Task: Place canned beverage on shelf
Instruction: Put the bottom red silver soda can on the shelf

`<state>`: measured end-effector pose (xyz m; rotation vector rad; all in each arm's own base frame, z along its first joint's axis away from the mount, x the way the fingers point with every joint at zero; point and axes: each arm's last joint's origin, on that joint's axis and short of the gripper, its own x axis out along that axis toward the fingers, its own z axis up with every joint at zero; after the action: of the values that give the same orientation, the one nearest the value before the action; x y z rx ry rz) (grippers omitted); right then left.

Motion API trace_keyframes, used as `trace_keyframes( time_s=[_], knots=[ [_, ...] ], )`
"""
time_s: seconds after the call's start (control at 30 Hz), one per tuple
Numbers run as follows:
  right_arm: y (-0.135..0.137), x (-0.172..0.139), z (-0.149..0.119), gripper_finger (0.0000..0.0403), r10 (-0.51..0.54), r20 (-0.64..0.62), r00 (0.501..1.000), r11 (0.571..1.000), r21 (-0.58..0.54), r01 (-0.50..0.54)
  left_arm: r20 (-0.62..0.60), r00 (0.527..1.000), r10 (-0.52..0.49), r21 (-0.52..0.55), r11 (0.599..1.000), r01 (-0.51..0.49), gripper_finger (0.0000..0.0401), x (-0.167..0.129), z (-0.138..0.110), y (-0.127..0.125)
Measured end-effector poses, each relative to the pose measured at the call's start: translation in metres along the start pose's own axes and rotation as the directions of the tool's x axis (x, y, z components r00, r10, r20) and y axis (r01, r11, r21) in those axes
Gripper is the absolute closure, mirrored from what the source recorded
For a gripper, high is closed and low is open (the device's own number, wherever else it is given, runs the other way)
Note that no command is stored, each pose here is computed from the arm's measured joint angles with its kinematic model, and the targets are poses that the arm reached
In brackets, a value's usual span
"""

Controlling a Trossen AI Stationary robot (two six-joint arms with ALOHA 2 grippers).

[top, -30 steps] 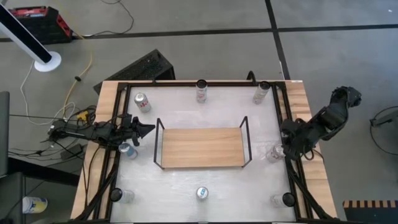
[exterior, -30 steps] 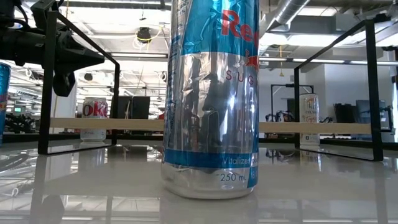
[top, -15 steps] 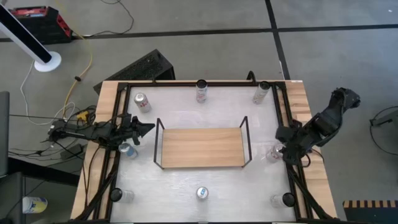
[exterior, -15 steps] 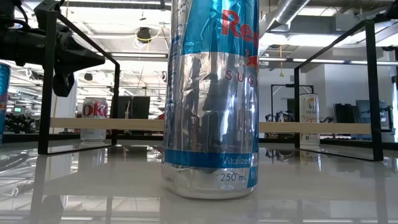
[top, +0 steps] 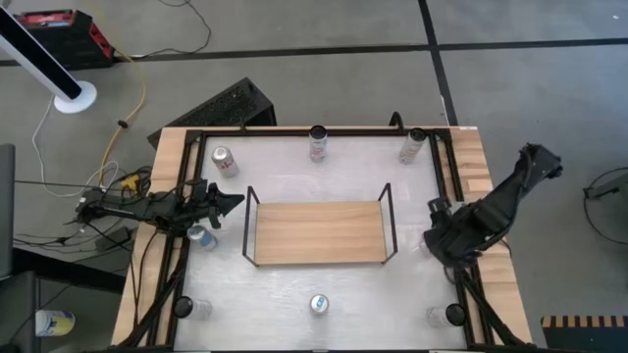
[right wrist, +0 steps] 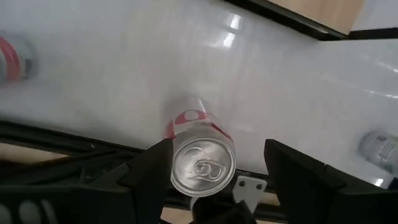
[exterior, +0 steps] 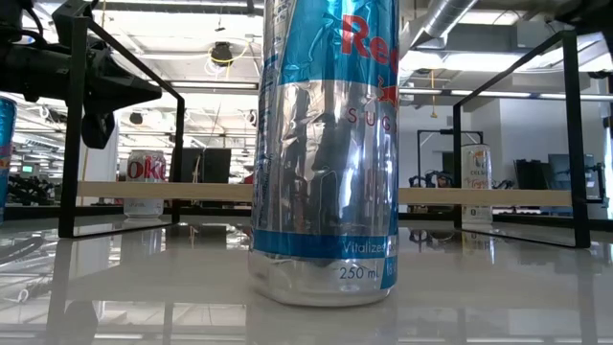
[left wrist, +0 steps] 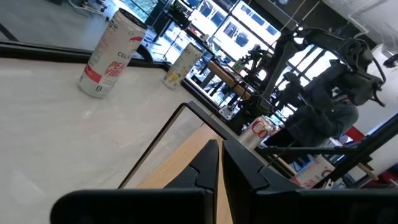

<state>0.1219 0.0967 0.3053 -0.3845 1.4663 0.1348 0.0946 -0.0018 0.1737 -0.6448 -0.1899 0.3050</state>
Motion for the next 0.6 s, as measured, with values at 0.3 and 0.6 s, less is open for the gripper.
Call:
trace_keyframes(
  time_s=[0.3, 0.6],
  knots=[
    [0.007, 0.016, 0.019, 0.0125, 0.088, -0.149, 0.985, 0.982, 0.18, -0.06, 0.0, 1.0, 0.0, 0.008, 1.0, 0.0, 0.0396, 0.0, 0.0, 0.0],
    [-0.009, 0.001, 0.001, 0.0125, 0.144, -0.048, 0.988, 0.872, 0.478, -0.104, -0.002, 1.0, -0.002, 0.009, 1.0, 0.002, 0.0396, 0.0, 0.0, 0.0]
  ],
)
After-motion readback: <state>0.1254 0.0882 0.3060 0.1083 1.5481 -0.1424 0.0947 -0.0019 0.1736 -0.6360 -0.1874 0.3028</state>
